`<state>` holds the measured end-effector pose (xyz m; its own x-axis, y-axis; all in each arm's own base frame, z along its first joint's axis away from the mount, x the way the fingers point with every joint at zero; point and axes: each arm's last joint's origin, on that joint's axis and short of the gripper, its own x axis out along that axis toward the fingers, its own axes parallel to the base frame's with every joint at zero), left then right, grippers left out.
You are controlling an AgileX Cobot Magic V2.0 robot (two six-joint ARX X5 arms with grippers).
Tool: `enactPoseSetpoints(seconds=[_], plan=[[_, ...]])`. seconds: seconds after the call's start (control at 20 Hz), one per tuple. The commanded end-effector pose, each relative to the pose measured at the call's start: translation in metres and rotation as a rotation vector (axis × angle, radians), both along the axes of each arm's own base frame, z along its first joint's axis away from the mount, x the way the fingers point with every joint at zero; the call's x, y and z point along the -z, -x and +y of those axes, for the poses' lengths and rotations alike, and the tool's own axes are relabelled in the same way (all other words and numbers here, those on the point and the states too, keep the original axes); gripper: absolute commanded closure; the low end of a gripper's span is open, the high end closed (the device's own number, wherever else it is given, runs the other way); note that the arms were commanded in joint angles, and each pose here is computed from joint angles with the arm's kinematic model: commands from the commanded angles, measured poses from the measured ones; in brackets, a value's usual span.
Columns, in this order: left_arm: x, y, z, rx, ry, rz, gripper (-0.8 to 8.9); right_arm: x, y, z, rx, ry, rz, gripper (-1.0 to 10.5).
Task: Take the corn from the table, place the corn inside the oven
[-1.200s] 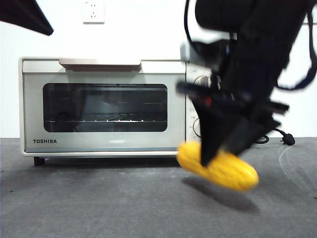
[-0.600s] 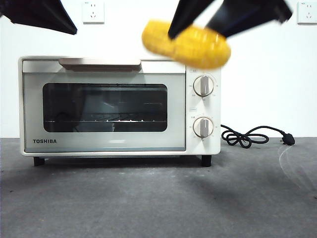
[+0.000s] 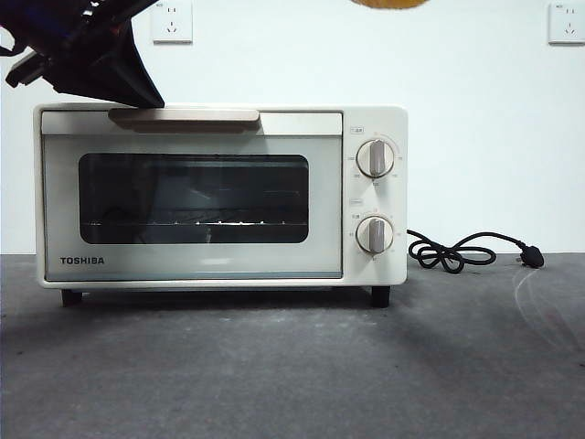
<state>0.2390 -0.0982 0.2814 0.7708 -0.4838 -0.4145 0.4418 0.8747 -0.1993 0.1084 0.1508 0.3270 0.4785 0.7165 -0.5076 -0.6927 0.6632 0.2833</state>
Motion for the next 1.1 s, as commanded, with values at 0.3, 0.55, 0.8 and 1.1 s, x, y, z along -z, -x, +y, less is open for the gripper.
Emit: enactPoseSetpoints(seconds=[0.3,0.55,0.8,1.1], plan=[[0.034,0.018,0.002,0.041,-0.136,0.337,8.17,-0.017,0.0,-0.001,0.015,-0.028,-0.058,9.6],[0.048,0.04,-0.001,0.149,-0.255,0.533,8.17,-0.017,-0.001,-0.002,0.038,-0.011,-0.078,9.6],[0.05,0.062,-0.011,0.247,-0.335,0.621,8.17,-0.017,-0.001,-0.002,0.037,-0.008,-0.076,9.6],[0.021,0.088,-0.017,0.306,-0.25,0.453,8.17,-0.017,-0.004,0.004,-0.011,-0.001,-0.113,9.6]])
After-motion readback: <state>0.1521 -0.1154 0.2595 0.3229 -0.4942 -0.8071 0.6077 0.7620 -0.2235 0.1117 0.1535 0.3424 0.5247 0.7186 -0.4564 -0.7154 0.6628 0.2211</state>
